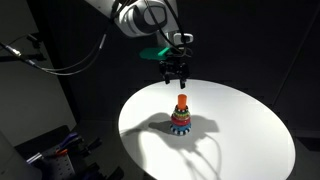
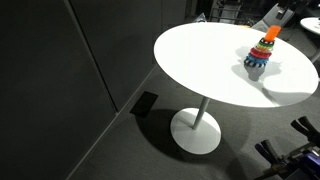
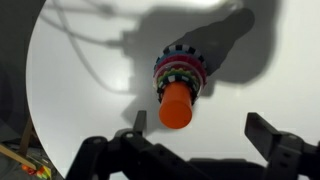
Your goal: Move the orange stand to the left then put the stripped ring on the table
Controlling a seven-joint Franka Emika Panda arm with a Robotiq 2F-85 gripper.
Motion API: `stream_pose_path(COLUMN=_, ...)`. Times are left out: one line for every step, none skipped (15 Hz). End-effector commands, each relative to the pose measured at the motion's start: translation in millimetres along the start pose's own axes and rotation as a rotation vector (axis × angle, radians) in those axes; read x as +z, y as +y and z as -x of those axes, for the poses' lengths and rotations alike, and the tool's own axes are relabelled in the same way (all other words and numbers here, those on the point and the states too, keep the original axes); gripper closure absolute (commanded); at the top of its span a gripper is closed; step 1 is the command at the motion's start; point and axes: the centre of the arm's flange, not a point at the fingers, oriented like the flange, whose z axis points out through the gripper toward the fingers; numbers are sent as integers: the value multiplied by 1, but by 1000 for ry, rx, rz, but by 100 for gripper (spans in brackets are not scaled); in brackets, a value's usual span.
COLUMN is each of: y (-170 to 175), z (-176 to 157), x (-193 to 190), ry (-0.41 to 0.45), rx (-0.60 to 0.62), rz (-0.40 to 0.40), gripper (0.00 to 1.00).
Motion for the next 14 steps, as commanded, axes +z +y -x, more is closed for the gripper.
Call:
stream_pose_path(y=-1, z=-11, x=17, ry=34, rx=23, rz=3, gripper=0)
stream_pose_path(y=-1, z=-13, x=23, ry=41, rx=25, rz=1, gripper=0)
stream_pose_path(y=-1, z=-15, x=29, ry=47, rx=27, rz=2, gripper=0)
stream_pose_path(y=-2, z=-17, x=34, ry=54, rx=28, rz=2, gripper=0)
stream_pose_path(y=-1, z=-19, x=40, ry=58, rx=30, rz=1, gripper=0)
stream_pose_path(y=-1, z=-21, x=44, ry=67, rx=31, rz=1, gripper=0)
stream_pose_path(y=0, z=-23, x=49, ry=71, rx=34, rz=2, gripper=0)
stream_pose_path(y=0, z=-24, x=53, ry=75, rx=37, rz=4, gripper=0)
stream_pose_path(y=1, z=-26, x=57, ry=73, rx=40, rz=5, gripper=0)
stream_pose_path(y=2, z=-26, x=61, ry=72, rx=43, rz=7, gripper=0)
stream_pose_path(y=3, z=-27, x=64, ry=71, rx=45, rz=8, gripper=0)
stream_pose_path(y=4, z=-27, x=66, ry=69, rx=46, rz=9, gripper=9)
stream_pose_path(y=5, z=-26, x=69, ry=66, rx=45, rz=11, gripper=27)
stream_pose_path(y=6, z=-26, x=70, ry=63, rx=44, rz=13, gripper=34)
